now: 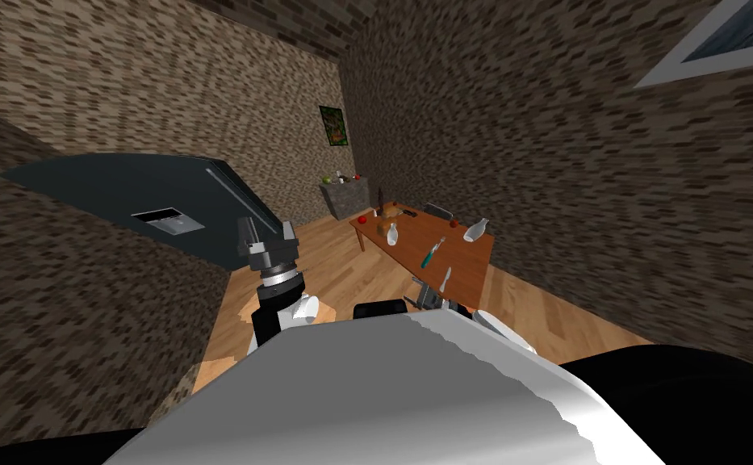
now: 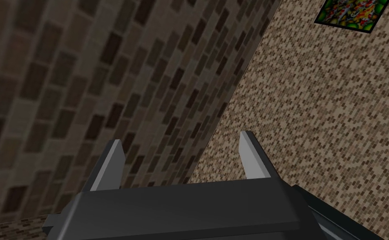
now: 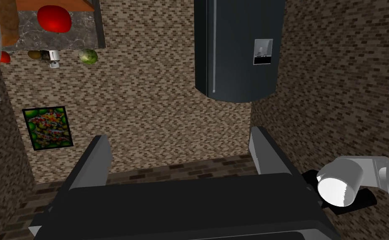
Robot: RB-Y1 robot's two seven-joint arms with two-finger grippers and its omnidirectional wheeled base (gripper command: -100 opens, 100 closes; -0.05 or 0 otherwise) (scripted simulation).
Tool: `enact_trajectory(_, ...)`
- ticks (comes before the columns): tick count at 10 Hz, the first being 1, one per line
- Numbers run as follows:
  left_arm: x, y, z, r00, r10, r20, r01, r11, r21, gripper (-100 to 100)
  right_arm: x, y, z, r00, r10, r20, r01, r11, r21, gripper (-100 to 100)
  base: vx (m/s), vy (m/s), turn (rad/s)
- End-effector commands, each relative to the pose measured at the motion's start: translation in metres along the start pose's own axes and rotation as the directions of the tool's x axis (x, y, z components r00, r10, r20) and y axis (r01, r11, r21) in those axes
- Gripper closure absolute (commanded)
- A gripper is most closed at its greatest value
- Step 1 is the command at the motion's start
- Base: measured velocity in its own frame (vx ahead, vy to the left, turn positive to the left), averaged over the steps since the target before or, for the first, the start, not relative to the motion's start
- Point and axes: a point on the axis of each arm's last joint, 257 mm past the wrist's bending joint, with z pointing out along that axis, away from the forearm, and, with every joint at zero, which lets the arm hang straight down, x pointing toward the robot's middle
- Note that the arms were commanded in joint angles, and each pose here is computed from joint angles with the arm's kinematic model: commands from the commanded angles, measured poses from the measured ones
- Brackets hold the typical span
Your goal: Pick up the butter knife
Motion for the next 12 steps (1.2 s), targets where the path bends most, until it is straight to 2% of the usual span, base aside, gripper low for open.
enact_trajectory(1, 0.000, 0.000, 0.000, 1.000, 0.000, 0.000, 0.000, 1.000, 0.000, 0, 0.018, 0.001, -0.006, 0.998, -0.031, -0.047, 0.030, 0.999, -0.017, -100, 0.031, -0.010, 0.117)
enact_trajectory(2, 0.000, 0.000, 0.000, 1.000, 0.000, 0.000, 0.000, 1.000, 0.000, 0, 0.045, 0.007, -0.019, 0.989, -0.085, -0.121, 0.079, 0.995, -0.056, -100, 0.032, -0.013, 0.269)
enact_trajectory(3, 0.000, 0.000, 0.000, 1.000, 0.000, 0.000, 0.000, 1.000, 0.000, 0, 0.048, 0.007, -0.020, 0.988, -0.085, -0.129, 0.078, 0.995, -0.056, -100, 0.030, -0.020, 0.129)
enact_trajectory(4, 0.000, 0.000, 0.000, 1.000, 0.000, 0.000, 0.000, 1.000, 0.000, 0, 0.070, 0.012, -0.034, 0.970, -0.149, -0.192, 0.131, 0.986, -0.104, -100, 0.038, -0.016, 0.278)
enact_trajectory(5, 0.000, 0.000, 0.000, 1.000, 0.000, 0.000, 0.000, 1.000, 0.000, 0, 0.076, 0.011, -0.037, 0.968, -0.141, -0.207, 0.123, 0.987, -0.101, -100, 0.036, -0.027, 0.101)
enact_trajectory(7, 0.000, 0.000, 0.000, 1.000, 0.000, 0.000, 0.000, 1.000, 0.000, 0, 0.124, 0.015, -0.076, 0.911, -0.246, -0.331, 0.190, 0.963, -0.192, -100, 0.050, -0.033, 0.290)
enact_trajectory(8, 0.000, 0.000, 0.000, 1.000, 0.000, 0.000, 0.000, 1.000, 0.000, 0, 0.128, 0.016, -0.079, 0.904, -0.257, -0.342, 0.196, 0.960, -0.202, -100, 0.046, -0.043, 0.130)
enact_trajectory(9, 0.000, 0.000, 0.000, 1.000, 0.000, 0.000, 0.000, 1.000, 0.000, 0, 0.148, 0.017, -0.099, 0.866, -0.314, -0.390, 0.226, 0.940, -0.255, -100, 0.042, -0.035, 0.181)
enact_trajectory(10, 0.000, 0.000, 0.000, 1.000, 0.000, 0.000, 0.000, 1.000, 0.000, 0, 0.151, 0.017, -0.102, 0.862, -0.314, -0.398, 0.223, 0.940, -0.257, -100, 0.028, -0.030, 0.111)
enact_trajectory(11, 0.000, 0.000, 0.000, 1.000, 0.000, 0.000, 0.000, 1.000, 0.000, 0, 0.171, 0.016, -0.125, 0.816, -0.370, -0.444, 0.246, 0.917, -0.313, -100, 0.031, -0.025, 0.232)
enact_trajectory(12, 0.000, 0.000, 0.000, 1.000, 0.000, 0.000, 0.000, 1.000, 0.000, 0, 0.172, 0.016, -0.126, 0.816, -0.369, -0.445, 0.245, 0.918, -0.313, -100, 0.032, -0.029, 0.104)
